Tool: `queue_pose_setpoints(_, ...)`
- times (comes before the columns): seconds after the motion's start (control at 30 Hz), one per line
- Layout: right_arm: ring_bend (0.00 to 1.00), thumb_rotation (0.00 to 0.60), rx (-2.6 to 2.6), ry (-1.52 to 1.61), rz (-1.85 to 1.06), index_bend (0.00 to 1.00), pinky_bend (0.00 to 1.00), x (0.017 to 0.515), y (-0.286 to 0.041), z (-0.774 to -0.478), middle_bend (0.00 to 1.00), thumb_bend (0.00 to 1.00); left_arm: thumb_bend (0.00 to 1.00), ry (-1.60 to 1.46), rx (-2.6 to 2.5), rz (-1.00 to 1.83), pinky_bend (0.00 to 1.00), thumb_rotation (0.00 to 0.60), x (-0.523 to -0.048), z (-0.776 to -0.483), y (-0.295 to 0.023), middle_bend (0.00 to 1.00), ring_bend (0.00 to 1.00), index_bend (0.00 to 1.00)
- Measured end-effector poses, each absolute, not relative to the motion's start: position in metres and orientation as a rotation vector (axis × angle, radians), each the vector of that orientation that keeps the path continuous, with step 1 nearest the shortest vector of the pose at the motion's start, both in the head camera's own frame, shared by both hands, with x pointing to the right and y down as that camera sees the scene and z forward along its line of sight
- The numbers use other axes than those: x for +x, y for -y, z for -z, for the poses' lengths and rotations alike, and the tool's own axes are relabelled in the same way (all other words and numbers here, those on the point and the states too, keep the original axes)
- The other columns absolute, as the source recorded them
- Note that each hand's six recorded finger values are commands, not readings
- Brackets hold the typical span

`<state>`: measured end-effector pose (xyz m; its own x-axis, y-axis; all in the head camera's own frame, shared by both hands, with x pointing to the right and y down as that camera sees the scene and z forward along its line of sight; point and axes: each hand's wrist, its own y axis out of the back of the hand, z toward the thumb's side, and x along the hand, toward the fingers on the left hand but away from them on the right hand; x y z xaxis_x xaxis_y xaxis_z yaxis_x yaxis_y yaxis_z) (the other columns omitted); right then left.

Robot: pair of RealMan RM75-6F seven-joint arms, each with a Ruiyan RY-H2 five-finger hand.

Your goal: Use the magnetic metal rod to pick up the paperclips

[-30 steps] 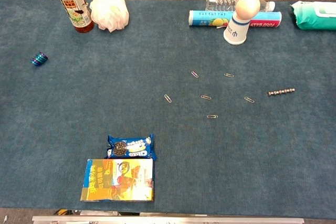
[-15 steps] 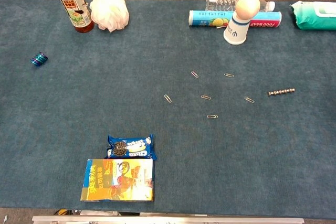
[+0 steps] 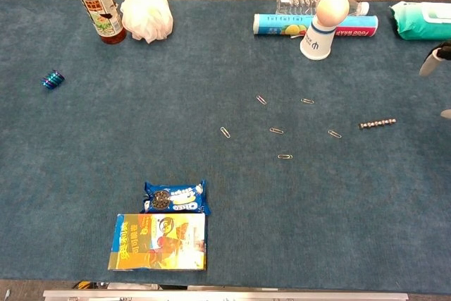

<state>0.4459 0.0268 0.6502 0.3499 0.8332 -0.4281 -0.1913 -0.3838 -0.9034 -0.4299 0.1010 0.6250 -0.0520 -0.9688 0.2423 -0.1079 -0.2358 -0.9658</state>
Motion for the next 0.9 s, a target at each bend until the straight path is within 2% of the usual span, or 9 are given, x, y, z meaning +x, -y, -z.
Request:
queue_pose_setpoints(0.2,0.15,0.6,-1.574,0.565,-1.307,0.41,0.34,0.447,-0.018,-0.67,0.25,0.15,0.12,-1.203,-1.434,1.399,0.57,0.6,-0.431,-0.626,-0.102,0.47,0.4,0.4)
queue_pose_setpoints(0.5,0.14,0.6,-1.587,0.545,-1.357,0.41,0.32,0.447,-0.013,-0.693,0.24,0.23,0.12,-1.204,-1.434,1.407,0.57,0.6,-0.432,-0.626,-0.103,0.47,0.39,0.4)
queue_pose_setpoints(0.9,0.14,0.6,-1.607,0.49,-1.421,0.41,0.31,0.441,-0.011,-0.729,0.24,0.23,0.12,-1.2,-1.435,1.414,0.57,0.6,-0.432,-0.626,-0.105,0.47,0.39,0.4)
